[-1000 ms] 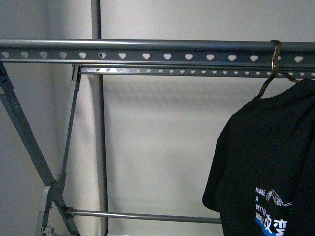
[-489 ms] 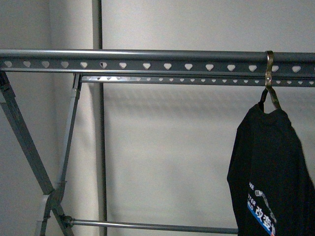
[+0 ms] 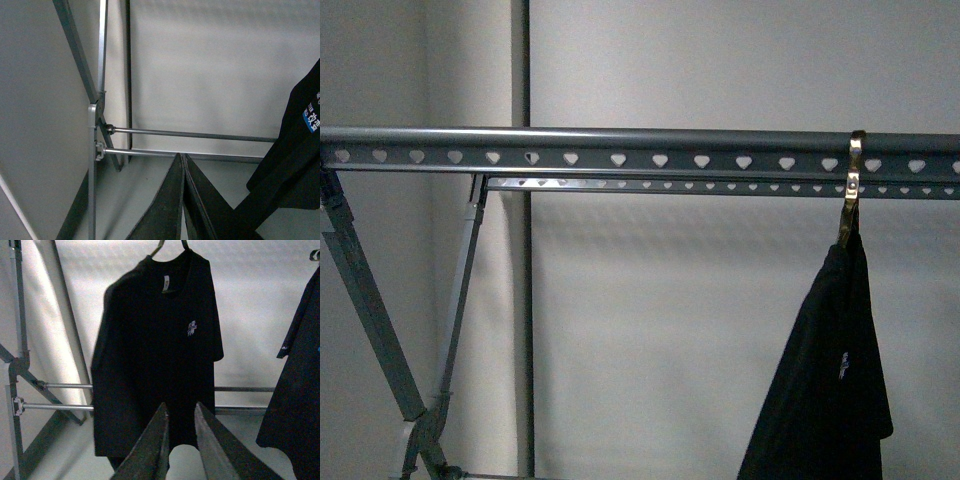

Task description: Hang clothes on hanger

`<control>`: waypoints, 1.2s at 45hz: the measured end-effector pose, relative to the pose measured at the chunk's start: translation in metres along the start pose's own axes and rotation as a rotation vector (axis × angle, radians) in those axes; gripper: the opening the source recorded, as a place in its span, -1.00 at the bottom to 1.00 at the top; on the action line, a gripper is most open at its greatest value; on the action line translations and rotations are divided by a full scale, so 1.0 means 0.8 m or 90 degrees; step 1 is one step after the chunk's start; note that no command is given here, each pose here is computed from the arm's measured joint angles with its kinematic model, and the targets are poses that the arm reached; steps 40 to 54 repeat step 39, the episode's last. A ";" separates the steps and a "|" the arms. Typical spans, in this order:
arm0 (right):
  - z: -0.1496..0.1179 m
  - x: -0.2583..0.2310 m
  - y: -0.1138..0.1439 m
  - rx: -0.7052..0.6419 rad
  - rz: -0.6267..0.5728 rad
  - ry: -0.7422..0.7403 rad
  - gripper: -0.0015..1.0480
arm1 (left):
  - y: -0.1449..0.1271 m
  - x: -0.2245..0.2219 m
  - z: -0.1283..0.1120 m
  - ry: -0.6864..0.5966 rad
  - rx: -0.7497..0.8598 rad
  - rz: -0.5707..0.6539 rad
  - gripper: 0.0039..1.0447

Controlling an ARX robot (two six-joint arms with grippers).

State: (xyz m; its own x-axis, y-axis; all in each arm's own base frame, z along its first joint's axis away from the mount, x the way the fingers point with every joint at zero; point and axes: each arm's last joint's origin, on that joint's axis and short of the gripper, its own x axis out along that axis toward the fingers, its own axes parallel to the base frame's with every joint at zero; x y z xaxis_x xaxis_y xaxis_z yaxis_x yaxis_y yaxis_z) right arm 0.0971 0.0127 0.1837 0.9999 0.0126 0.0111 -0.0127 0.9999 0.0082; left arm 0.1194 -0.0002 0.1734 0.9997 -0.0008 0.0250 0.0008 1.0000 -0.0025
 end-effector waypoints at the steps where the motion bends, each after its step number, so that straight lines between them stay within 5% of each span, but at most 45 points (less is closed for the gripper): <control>1: -0.002 0.000 -0.001 0.000 0.000 0.002 -0.75 | 0.000 -0.001 0.000 0.002 0.000 0.000 -0.94; 4: -0.007 0.001 -0.008 -0.005 0.018 0.009 -0.98 | 0.000 -0.003 0.000 0.002 0.000 0.000 -0.94; 29: -0.023 0.000 -0.016 -0.005 -0.006 0.008 -0.95 | 0.000 -0.028 -0.004 0.006 0.000 0.000 -0.94; 34: -0.023 0.000 -0.016 -0.005 -0.006 0.008 -0.52 | 0.000 -0.028 -0.004 0.005 0.000 0.000 -0.91; 39: -0.023 0.000 -0.016 -0.005 -0.006 0.008 -0.05 | 0.000 -0.028 -0.004 0.005 0.000 0.000 -0.43; 54: -0.023 0.000 -0.016 -0.005 -0.006 0.008 -0.05 | 0.000 -0.028 -0.004 0.005 0.000 0.000 -0.43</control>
